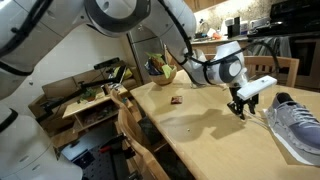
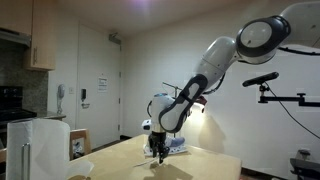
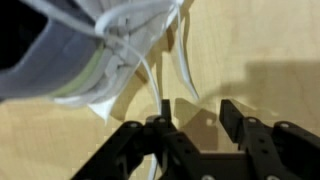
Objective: Move the sneaker to the right side of the table
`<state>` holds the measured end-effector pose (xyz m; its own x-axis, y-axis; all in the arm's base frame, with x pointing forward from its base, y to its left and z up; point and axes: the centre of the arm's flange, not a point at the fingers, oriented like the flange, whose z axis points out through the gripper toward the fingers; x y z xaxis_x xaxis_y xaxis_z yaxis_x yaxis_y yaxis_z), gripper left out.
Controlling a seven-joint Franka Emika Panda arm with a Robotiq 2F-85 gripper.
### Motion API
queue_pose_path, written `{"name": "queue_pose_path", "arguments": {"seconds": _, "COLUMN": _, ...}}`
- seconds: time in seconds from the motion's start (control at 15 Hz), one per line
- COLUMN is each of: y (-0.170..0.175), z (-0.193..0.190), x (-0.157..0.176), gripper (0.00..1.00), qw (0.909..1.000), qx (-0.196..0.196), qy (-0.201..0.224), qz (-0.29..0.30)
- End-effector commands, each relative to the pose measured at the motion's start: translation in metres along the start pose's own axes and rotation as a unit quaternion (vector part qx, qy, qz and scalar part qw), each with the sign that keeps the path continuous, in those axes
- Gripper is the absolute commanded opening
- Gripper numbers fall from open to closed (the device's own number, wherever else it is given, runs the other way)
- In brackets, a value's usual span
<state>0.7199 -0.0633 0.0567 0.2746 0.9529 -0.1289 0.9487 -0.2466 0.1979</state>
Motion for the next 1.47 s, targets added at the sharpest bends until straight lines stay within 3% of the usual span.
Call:
{"name": "queue_pose_path", "arguments": {"seconds": 0.0, "y": -0.039, "z": -0.046, "x": 0.047, "gripper": 0.87, "qw": 0.9966, "qx": -0.049, "qy": -0.041, "qz": -0.052}}
{"name": "queue_pose_path", "arguments": {"seconds": 0.13, "y": -0.056, "z": -0.065, "x": 0.066, "gripper": 0.99, "qw": 0.9914, "qx": -0.096, "qy": -0.045, "qz": -0.077}}
{"name": "queue_pose_path", "arguments": {"seconds": 0.33, "y": -0.075, "z": -0.096, "x": 0.076, "gripper": 1.00, "qw": 0.9829, "qx": -0.154, "qy": -0.029, "qz": -0.096}}
{"name": "queue_pose_path", "arguments": {"seconds": 0.73, "y": -0.093, "z": -0.150, "x": 0.031, "gripper": 1.00, "qw": 0.9652, "qx": -0.246, "qy": 0.049, "qz": -0.074}}
{"name": "queue_pose_path", "arguments": {"seconds": 0.87, "y": -0.087, "z": -0.156, "x": 0.013, "gripper": 1.00, "qw": 0.9619, "qx": -0.256, "qy": 0.075, "qz": -0.061}}
{"name": "queue_pose_path", "arguments": {"seconds": 1.0, "y": -0.081, "z": -0.148, "x": 0.001, "gripper": 1.00, "qw": 0.9655, "qx": -0.239, "qy": 0.087, "qz": -0.056}}
{"name": "queue_pose_path", "arguments": {"seconds": 1.07, "y": -0.075, "z": -0.140, "x": 0.015, "gripper": 1.00, "qw": 0.9643, "qx": -0.249, "qy": 0.067, "qz": -0.062}}
{"name": "queue_pose_path", "arguments": {"seconds": 1.4, "y": -0.080, "z": -0.135, "x": 0.006, "gripper": 1.00, "qw": 0.9667, "qx": -0.239, "qy": 0.074, "qz": -0.054}}
